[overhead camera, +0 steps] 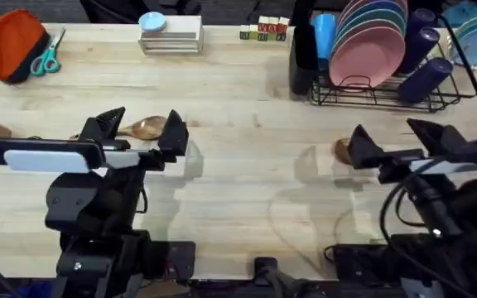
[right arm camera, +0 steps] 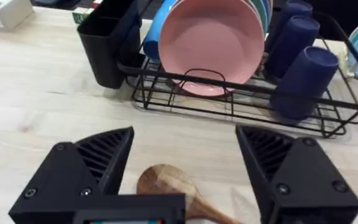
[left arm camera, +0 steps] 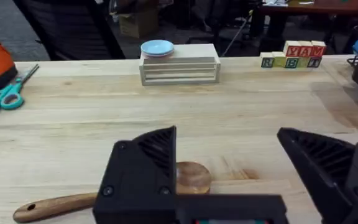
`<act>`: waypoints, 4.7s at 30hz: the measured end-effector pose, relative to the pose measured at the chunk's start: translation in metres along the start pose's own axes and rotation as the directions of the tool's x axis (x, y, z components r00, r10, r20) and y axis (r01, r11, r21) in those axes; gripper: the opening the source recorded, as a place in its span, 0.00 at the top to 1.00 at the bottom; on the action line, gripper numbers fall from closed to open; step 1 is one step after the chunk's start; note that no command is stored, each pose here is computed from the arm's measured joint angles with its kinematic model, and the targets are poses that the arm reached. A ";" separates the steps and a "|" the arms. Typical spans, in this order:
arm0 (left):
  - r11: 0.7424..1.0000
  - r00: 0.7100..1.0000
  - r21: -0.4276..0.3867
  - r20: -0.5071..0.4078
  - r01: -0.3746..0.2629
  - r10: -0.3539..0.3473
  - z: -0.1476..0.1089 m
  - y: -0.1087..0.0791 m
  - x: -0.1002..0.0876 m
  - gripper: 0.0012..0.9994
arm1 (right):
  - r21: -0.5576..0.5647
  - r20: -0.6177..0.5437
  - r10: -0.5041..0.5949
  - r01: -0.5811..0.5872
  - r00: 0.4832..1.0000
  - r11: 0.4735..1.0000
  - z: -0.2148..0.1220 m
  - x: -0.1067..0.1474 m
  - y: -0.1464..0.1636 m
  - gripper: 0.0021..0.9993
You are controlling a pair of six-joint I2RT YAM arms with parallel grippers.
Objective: Pick up the spoon on the table one by one and put them onto the rack
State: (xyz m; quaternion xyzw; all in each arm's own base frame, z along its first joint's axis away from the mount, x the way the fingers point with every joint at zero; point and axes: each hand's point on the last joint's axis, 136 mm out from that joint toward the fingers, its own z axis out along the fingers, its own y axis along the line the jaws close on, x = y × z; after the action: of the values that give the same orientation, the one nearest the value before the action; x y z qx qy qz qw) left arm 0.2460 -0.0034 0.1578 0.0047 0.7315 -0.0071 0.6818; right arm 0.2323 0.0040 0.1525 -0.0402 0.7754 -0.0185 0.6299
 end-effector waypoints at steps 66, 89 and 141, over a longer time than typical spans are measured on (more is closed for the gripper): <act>0.994 0.638 0.002 -0.767 -0.106 0.070 0.020 0.014 -0.091 0.01 | -0.176 -0.644 -0.213 0.129 0.735 0.976 0.003 -0.096 -0.034 0.01; 0.995 0.606 0.011 -0.792 -0.100 0.070 0.027 0.013 -0.083 0.01 | -0.111 -0.636 -0.139 0.088 0.759 0.990 0.003 -0.108 -0.037 0.01; 0.995 0.602 0.012 -0.795 -0.100 0.070 0.026 0.013 -0.082 0.01 | -0.523 -0.770 -0.568 0.221 0.292 0.823 -0.013 -0.019 -0.075 0.01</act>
State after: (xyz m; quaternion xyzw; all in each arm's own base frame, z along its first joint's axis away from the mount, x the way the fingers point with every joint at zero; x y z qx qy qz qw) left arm 0.2778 0.0090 0.2380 0.0304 0.9569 0.0405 0.2860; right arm 0.2264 -0.0696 0.1802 -0.3170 0.9435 -0.0696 0.0663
